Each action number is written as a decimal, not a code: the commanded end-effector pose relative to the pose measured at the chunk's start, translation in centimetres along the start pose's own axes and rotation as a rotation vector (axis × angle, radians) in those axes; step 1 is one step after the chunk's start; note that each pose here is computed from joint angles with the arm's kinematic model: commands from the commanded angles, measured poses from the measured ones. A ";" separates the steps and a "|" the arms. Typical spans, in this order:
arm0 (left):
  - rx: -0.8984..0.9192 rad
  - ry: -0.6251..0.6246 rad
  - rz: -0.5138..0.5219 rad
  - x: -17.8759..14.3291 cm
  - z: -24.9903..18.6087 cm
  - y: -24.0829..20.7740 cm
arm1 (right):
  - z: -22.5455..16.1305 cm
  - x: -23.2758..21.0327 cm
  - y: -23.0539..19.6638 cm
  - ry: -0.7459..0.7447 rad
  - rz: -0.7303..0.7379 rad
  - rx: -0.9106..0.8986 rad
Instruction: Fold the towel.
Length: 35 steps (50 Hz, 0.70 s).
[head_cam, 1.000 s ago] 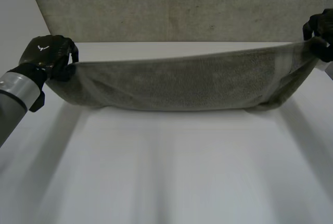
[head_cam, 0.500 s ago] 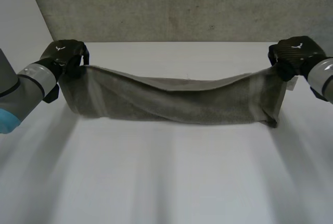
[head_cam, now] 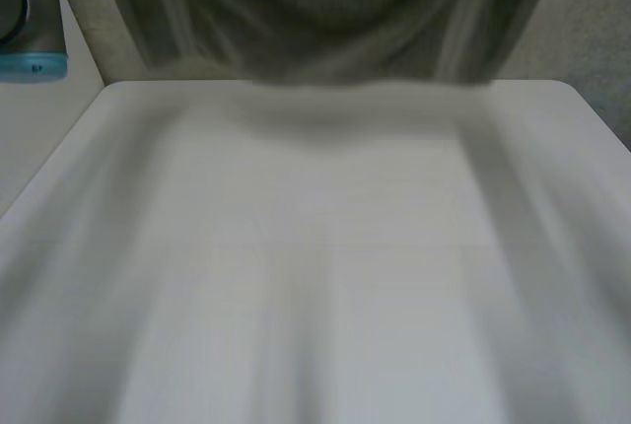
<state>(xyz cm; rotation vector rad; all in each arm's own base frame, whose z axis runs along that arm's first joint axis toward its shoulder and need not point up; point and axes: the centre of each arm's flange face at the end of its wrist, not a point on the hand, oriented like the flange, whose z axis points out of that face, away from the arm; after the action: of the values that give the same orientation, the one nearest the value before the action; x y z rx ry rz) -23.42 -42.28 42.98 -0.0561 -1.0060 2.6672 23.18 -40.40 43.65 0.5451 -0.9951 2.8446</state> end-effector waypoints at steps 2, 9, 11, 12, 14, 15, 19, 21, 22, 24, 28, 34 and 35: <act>-0.204 0.065 -0.027 0.3 -3.6 4.3 | -4.8 -3.7 4.2 -0.219 0.114 -0.171; -0.583 0.098 -0.043 -0.9 -13.5 11.4 | -11.6 -7.3 8.1 -0.457 0.210 -0.351; -0.640 0.103 -0.042 -1.3 -15.2 12.1 | -13.0 -7.1 9.3 -0.472 0.215 -0.398; -0.689 0.110 -0.040 -1.6 -16.8 12.7 | -14.5 -7.0 10.4 -0.485 0.218 -0.450; -0.738 0.124 -0.037 -1.7 -18.3 13.0 | -15.7 -6.9 11.1 -0.497 0.216 -0.491; -0.781 0.135 -0.028 -2.0 -19.8 13.1 | -16.9 -6.8 11.7 -0.504 0.208 -0.528; -0.834 0.157 0.013 -3.0 -21.6 12.4 | -18.7 -5.8 12.6 -0.504 0.173 -0.593; -0.849 0.173 0.032 -3.3 -22.3 11.7 | -19.5 -5.1 12.8 -0.504 0.155 -0.629; -0.861 0.186 0.046 -3.6 -22.8 11.2 | -20.0 -4.4 12.6 -0.502 0.135 -0.655; -0.869 0.195 0.055 -3.8 -23.2 10.6 | -20.2 -3.6 12.0 -0.500 0.119 -0.672; -0.836 0.196 0.077 -4.3 -22.9 7.0 | -20.0 -1.0 9.8 -0.456 0.103 -0.715; -0.742 0.213 0.094 -4.4 -22.0 2.2 | -17.3 2.6 3.2 -0.411 0.109 -0.653; -0.742 0.213 0.094 -4.4 -22.0 2.2 | -17.3 2.6 3.2 -0.411 0.109 -0.653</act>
<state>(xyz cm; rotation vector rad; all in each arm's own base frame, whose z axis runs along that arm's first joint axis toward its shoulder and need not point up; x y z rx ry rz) -17.50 -33.08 21.70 -0.5238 -1.9589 2.0728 15.64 -34.90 25.24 1.0566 -1.9935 2.2328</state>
